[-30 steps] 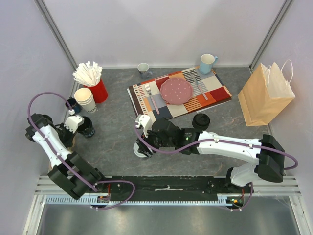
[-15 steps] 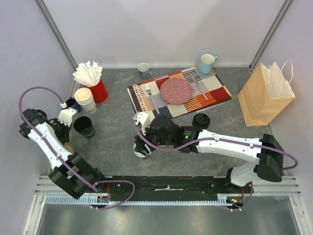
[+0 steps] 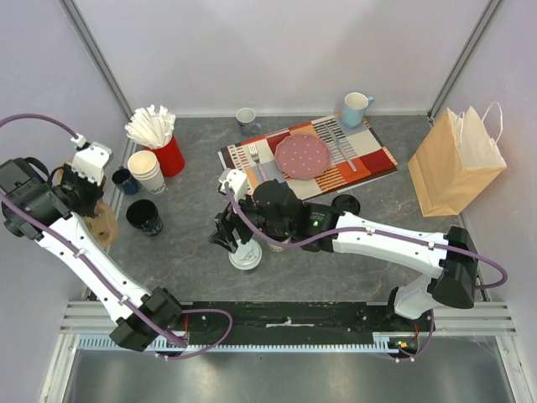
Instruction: Pack the takeout coffee
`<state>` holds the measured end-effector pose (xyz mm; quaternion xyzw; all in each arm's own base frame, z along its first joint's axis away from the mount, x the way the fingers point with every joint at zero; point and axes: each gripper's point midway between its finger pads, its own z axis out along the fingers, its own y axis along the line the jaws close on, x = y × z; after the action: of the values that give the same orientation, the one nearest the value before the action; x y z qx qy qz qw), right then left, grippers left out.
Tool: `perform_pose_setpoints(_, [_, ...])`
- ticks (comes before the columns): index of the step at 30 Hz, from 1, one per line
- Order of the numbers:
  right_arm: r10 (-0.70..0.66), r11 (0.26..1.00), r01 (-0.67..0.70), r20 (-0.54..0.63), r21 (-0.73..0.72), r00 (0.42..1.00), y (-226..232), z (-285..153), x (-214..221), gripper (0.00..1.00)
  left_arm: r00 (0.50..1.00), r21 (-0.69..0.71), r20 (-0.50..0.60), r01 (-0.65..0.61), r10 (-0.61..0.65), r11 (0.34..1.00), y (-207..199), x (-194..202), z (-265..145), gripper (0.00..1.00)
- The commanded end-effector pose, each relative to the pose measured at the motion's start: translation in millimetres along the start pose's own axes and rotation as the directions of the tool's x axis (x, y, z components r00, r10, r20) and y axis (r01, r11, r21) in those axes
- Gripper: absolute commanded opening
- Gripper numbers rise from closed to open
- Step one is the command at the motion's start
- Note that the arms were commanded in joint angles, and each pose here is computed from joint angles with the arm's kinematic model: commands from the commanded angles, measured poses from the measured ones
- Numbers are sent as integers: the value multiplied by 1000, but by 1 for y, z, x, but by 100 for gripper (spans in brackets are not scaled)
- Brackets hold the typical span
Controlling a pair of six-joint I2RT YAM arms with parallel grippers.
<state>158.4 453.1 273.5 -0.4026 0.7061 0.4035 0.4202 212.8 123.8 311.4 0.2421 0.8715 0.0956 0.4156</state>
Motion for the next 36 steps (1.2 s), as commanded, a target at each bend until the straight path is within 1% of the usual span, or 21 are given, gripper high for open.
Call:
perform_pose_setpoints(1, [19, 1000, -18, 141, -10, 990, -1, -3, -54, 77, 962, 158, 244, 89, -126, 983, -40, -65, -24, 2])
perform_pose_setpoints(6, [48, 999, -44, 217, -22, 975, -10, -8, -81, 84, 911, 293, 367, 81, -191, 953, -68, -110, -36, 2])
perform_pose_setpoints(7, [60, 998, -51, 226, -41, 972, -9, -9, -85, 88, 903, 310, 382, 75, -197, 948, -72, -116, -39, 2])
perform_pose_setpoints(8, [91, 996, -82, 232, -46, 969, -14, -11, -88, 90, 891, 343, 400, 73, -217, 936, -79, -126, -41, 2])
perform_pose_setpoints(10, [114, 992, -95, 283, -79, 952, -15, -13, -103, 94, 868, 398, 423, 81, -261, 914, -89, -138, -45, 2])
perform_pose_setpoints(11, [132, 990, -111, 309, -87, 942, -18, -15, -110, 95, 859, 428, 437, 63, -267, 902, -97, -144, -48, 2])
perform_pose_setpoints(12, [136, 990, -112, 324, -90, 936, -18, -16, -115, 95, 837, 446, 475, 36, -271, 894, -99, -154, -53, 2])
perform_pose_setpoints(13, [140, 989, -115, 333, -95, 932, -18, -16, -117, 95, 825, 468, 485, 34, -289, 883, -103, -159, -55, 2])
perform_pose_setpoints(14, [142, 988, -113, 351, -101, 926, -18, -18, -123, 95, 814, 513, 472, 59, -339, 856, -110, -162, -57, 2])
perform_pose_setpoints(15, [148, 988, -118, 359, -104, 922, -18, -19, -125, 95, 796, 522, 504, 28, -335, 853, -112, -169, -61, 2])
perform_pose_setpoints(17, [155, 987, -129, 376, -93, 914, -20, -20, -130, 93, 780, 580, 478, 64, -404, 812, -118, -172, -61, 2])
perform_pose_setpoints(18, [169, 985, -147, 378, -88, 910, -21, -19, -130, 92, 768, 578, 501, 44, -398, 815, -118, -177, -64, 2])
perform_pose_setpoints(20, [188, 982, -169, 388, -83, 902, -23, -20, -132, 89, 760, 628, 451, 101, -467, 771, -121, -177, -61, 2])
perform_pose_setpoints(24, [205, 978, -178, 378, -108, 903, -16, -19, -127, 88, 743, 674, 398, 161, -538, 721, -124, -180, -56, 2])
perform_pose_setpoints(28, [135, 987, -86, 414, -133, 900, 1, -37, -126, 87, 717, 677, 359, 241, -598, 696, -118, -185, -52, 2])
perform_pose_setpoints(30, [108, 992, -70, 408, -107, 906, -1, -42, -118, 87, 705, 666, 351, 275, -617, 693, -112, -187, -49, 2])
perform_pose_setpoints(31, [78, 995, -48, 421, -82, 903, -1, -48, -121, 87, 687, 677, 317, 320, -654, 663, -111, -186, -46, 2])
perform_pose_setpoints(32, [67, 997, -45, 408, -64, 910, -2, -48, -115, 87, 679, 666, 331, 324, -656, 672, -107, -189, -46, 2])
perform_pose_setpoints(33, [56, 998, -39, 409, -51, 911, 0, -50, -114, 87, 670, 669, 325, 336, -668, 663, -106, -190, -45, 2])
perform_pose_setpoints(34, [44, 999, -39, 418, -21, 907, 3, -51, -115, 87, 652, 678, 300, 368, -696, 637, -105, -191, -43, 2])
perform_pose_setpoints(36, [26, 999, -36, 426, 13, 904, 6, -49, -115, 87, 636, 672, 299, 388, -711, 630, -101, -193, -42, 2])
